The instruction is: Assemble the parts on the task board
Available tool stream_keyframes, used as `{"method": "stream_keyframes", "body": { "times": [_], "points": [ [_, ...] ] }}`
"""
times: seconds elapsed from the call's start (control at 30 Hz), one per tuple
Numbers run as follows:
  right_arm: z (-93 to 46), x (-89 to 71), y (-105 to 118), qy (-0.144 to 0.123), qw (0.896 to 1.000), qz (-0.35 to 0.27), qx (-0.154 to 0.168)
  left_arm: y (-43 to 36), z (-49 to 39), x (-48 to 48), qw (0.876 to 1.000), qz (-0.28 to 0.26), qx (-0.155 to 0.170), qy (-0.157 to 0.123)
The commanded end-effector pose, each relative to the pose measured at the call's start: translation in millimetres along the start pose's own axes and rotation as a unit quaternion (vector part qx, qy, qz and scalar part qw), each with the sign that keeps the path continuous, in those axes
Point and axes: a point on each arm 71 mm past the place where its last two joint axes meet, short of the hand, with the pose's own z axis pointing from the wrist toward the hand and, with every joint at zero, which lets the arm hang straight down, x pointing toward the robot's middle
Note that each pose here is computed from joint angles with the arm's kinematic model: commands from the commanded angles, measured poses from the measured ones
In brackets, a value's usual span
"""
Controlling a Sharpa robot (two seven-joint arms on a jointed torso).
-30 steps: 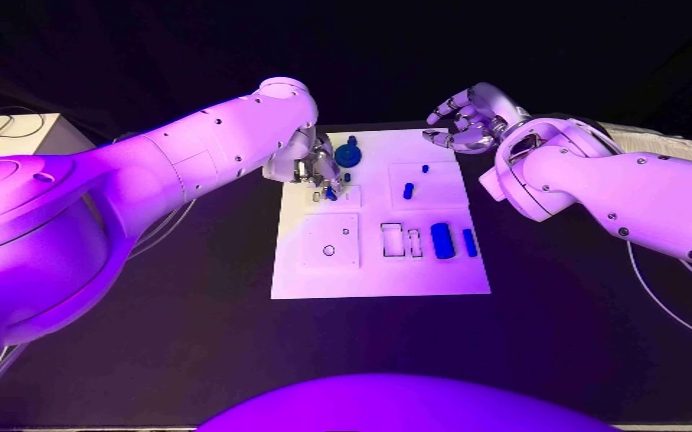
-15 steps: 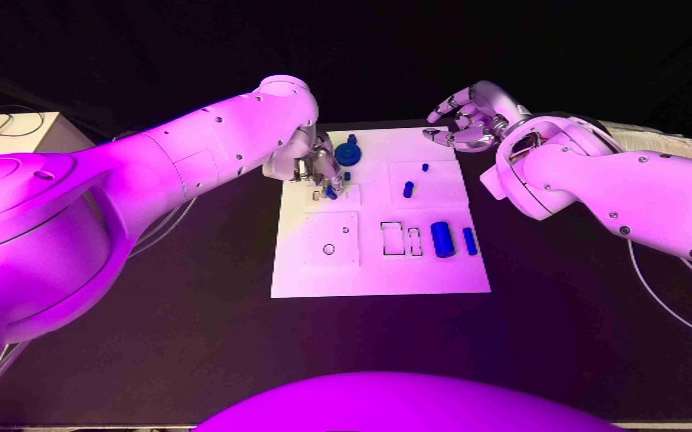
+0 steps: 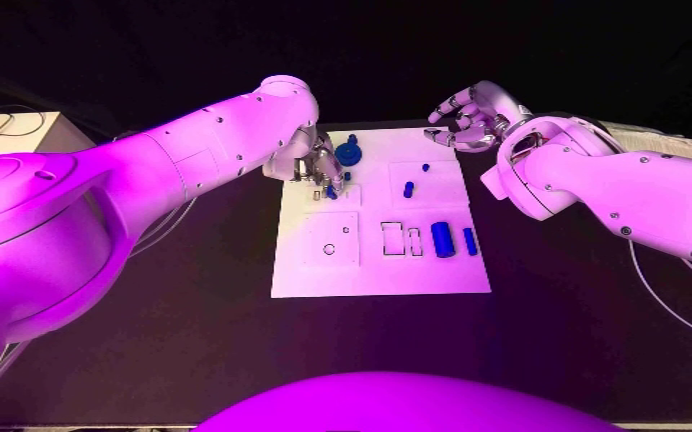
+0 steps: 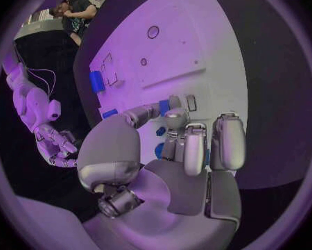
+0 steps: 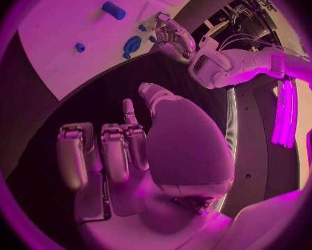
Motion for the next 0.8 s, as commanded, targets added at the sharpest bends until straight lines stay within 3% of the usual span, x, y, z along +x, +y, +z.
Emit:
{"method": "stream_keyframes", "body": {
  "times": [0.03,0.8],
  "points": [
    [-0.2,0.5,1.3,0.003,1.000,-0.005,-0.006,0.2,2.1,4.7,1.000,0.012,-0.003,0.015],
    [-0.6,0.2,1.4,0.002,1.000,-0.004,-0.008,2.0,2.5,3.8,1.000,0.008,-0.005,0.009]
  ]
}}
